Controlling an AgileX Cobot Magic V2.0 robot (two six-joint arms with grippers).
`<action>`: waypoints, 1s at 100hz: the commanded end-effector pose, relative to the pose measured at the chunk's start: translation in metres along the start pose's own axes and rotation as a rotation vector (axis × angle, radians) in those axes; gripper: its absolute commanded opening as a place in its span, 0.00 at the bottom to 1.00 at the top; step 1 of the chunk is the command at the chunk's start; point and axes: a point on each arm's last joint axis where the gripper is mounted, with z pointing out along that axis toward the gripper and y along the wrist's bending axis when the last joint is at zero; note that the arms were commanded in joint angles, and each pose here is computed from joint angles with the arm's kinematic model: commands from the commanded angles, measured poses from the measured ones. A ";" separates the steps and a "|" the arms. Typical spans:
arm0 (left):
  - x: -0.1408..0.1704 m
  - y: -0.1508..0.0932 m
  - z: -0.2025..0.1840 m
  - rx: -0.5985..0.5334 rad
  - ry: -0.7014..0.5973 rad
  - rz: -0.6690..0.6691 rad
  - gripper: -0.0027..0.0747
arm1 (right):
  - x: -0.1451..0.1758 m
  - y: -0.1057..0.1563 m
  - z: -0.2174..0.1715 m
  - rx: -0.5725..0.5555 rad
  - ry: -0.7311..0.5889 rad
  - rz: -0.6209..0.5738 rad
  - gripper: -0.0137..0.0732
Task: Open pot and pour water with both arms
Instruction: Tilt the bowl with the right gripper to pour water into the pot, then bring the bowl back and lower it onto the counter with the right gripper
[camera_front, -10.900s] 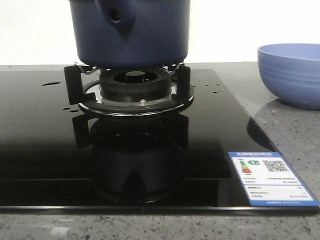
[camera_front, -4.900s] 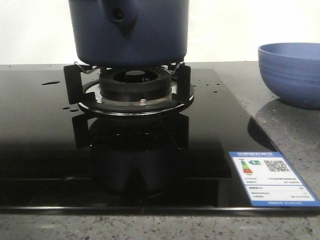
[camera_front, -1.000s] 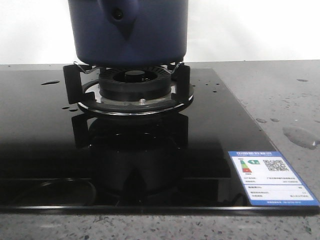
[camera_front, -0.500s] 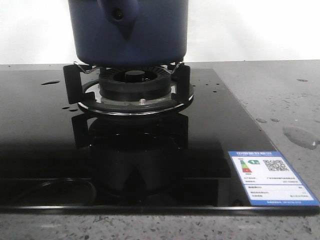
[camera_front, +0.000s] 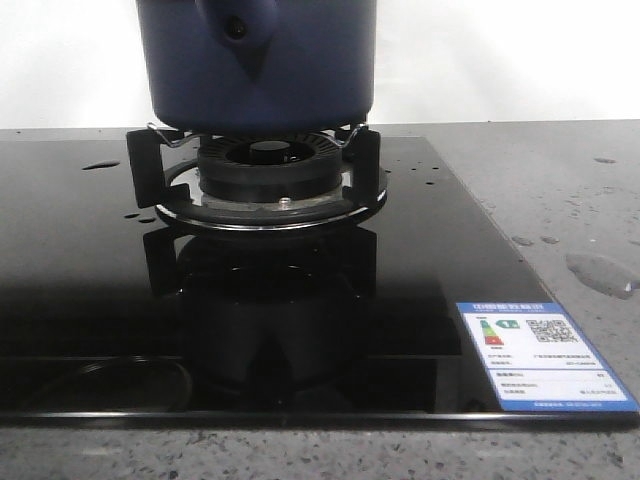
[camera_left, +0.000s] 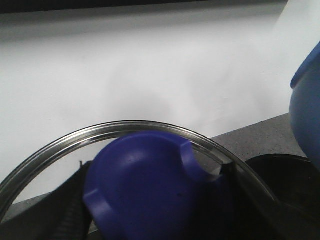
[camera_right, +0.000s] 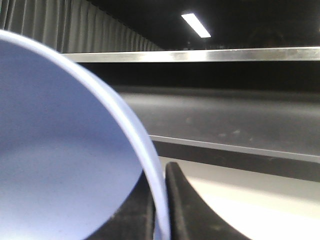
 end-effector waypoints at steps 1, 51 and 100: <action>-0.023 -0.004 -0.015 -0.030 -0.113 -0.024 0.47 | -0.033 -0.008 0.004 0.041 -0.155 0.003 0.10; -0.025 -0.010 -0.015 0.038 -0.128 -0.082 0.48 | -0.055 -0.021 0.007 0.028 0.043 0.083 0.10; -0.033 -0.045 -0.012 0.282 -0.202 -0.090 0.48 | -0.094 -0.127 -0.024 0.000 0.870 0.291 0.11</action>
